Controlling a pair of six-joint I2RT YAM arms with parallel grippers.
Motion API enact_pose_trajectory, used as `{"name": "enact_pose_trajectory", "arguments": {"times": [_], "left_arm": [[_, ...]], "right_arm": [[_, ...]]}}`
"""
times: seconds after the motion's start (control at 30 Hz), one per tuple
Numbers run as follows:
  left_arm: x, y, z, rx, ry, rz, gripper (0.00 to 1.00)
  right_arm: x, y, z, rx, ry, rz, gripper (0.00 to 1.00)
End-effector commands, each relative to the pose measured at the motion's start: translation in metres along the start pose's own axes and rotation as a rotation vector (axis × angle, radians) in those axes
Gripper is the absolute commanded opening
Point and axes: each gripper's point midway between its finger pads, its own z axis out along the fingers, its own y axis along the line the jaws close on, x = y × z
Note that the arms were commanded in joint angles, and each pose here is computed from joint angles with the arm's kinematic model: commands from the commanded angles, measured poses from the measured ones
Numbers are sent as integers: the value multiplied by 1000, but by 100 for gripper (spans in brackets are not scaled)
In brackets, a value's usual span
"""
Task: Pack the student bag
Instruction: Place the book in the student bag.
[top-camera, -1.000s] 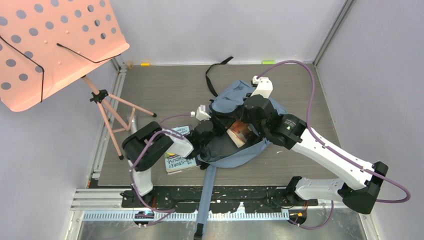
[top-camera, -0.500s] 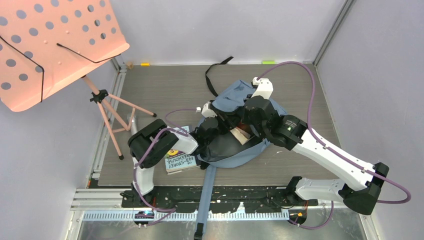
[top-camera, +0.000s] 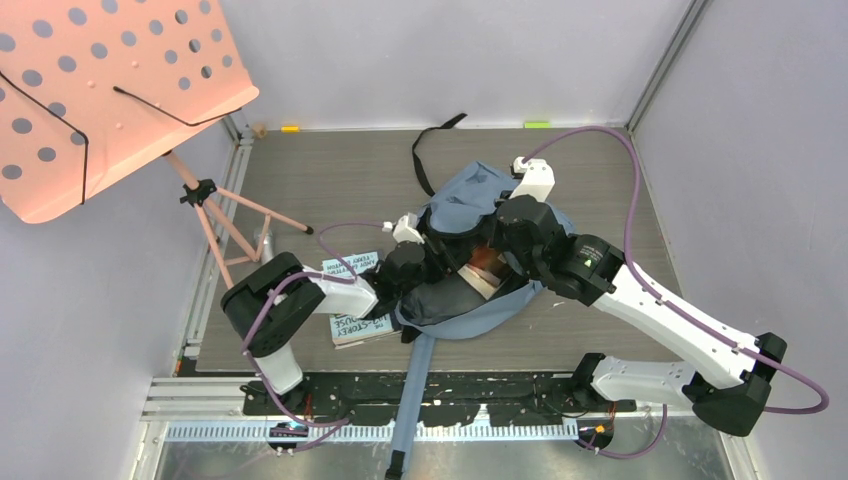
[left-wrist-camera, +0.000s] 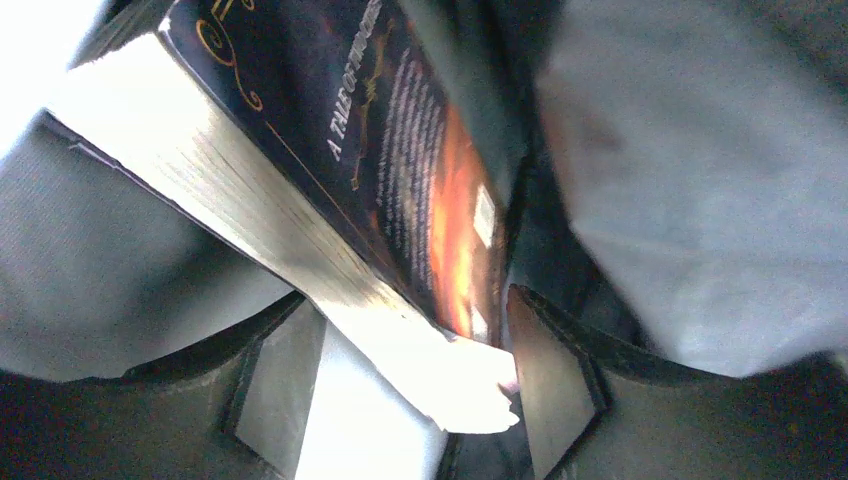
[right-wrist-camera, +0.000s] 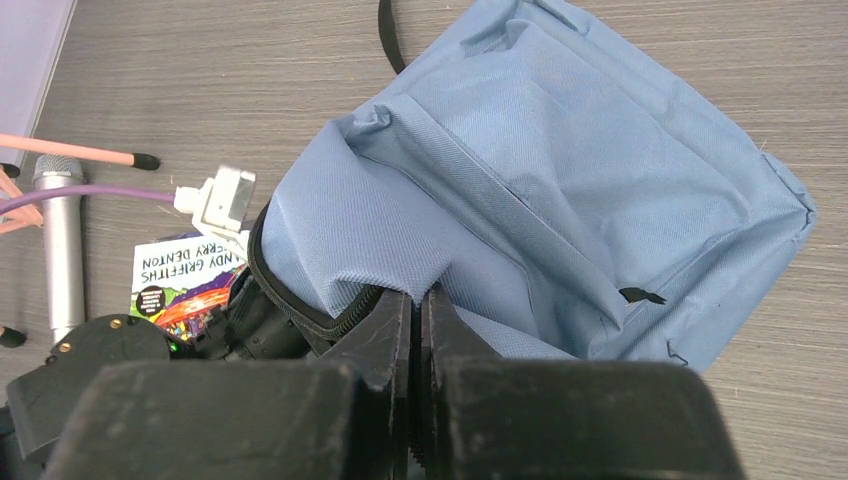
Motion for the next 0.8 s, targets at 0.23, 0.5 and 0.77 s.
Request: {"name": "enact_pose_trajectory", "arguments": {"times": [0.23,0.5,0.77], "left_arm": [[12,-24,-5,49,32,25,46],[4,-48,40,117,-41,88,30],[-4,-48,53,115,-93,176,38]], "right_arm": [[-28,7,-5,-17,-100,77,1],[-25,12,2,-14,-91,67,1],[-26,8,5,13,-98,52,0]]}}
